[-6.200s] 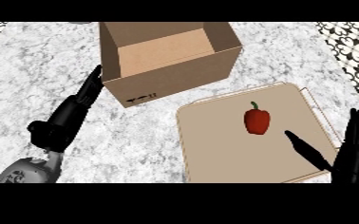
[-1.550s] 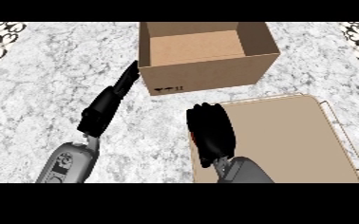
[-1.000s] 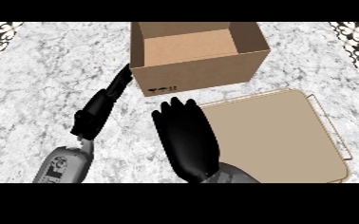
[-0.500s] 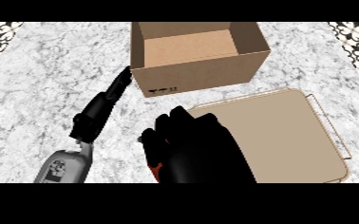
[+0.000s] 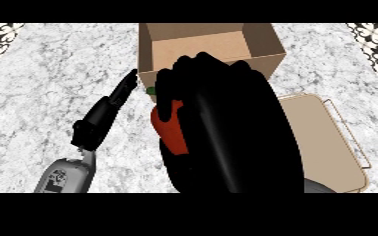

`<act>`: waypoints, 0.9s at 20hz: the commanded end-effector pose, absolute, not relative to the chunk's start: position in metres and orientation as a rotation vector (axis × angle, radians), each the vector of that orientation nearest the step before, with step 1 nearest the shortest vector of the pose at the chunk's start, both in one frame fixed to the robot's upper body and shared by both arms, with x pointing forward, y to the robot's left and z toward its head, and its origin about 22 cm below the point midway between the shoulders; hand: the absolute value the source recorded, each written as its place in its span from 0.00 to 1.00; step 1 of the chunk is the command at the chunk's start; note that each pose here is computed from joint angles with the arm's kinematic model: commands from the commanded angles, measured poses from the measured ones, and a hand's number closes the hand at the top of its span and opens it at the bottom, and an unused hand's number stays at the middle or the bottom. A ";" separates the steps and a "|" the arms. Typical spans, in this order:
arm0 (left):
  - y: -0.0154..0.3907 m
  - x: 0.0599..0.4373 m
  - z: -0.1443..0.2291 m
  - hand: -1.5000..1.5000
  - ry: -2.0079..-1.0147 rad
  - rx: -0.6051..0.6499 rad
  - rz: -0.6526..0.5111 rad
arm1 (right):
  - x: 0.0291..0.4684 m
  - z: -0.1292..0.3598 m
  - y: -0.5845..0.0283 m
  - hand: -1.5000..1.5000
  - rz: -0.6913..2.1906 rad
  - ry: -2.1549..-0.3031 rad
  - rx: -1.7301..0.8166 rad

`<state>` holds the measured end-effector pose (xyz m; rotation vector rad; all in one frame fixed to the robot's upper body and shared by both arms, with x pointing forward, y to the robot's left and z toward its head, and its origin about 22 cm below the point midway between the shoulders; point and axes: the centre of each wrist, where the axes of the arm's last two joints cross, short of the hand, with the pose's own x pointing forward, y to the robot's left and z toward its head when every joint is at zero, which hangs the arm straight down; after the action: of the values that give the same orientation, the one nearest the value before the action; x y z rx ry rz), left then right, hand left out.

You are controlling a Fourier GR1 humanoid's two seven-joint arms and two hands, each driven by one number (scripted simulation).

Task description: Pick the bell pepper from the tray and place it in the cardboard box

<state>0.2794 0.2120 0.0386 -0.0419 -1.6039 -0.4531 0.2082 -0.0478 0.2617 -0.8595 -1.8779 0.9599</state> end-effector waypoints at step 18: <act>0.209 0.279 0.048 0.50 -1.621 -0.041 -0.446 | 0.358 0.265 -0.043 1.00 0.826 -1.783 -0.972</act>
<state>0.2826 0.2062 0.0441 -0.0451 -1.6062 -0.4590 0.3319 -0.0382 0.2771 -0.9158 -1.7918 0.8302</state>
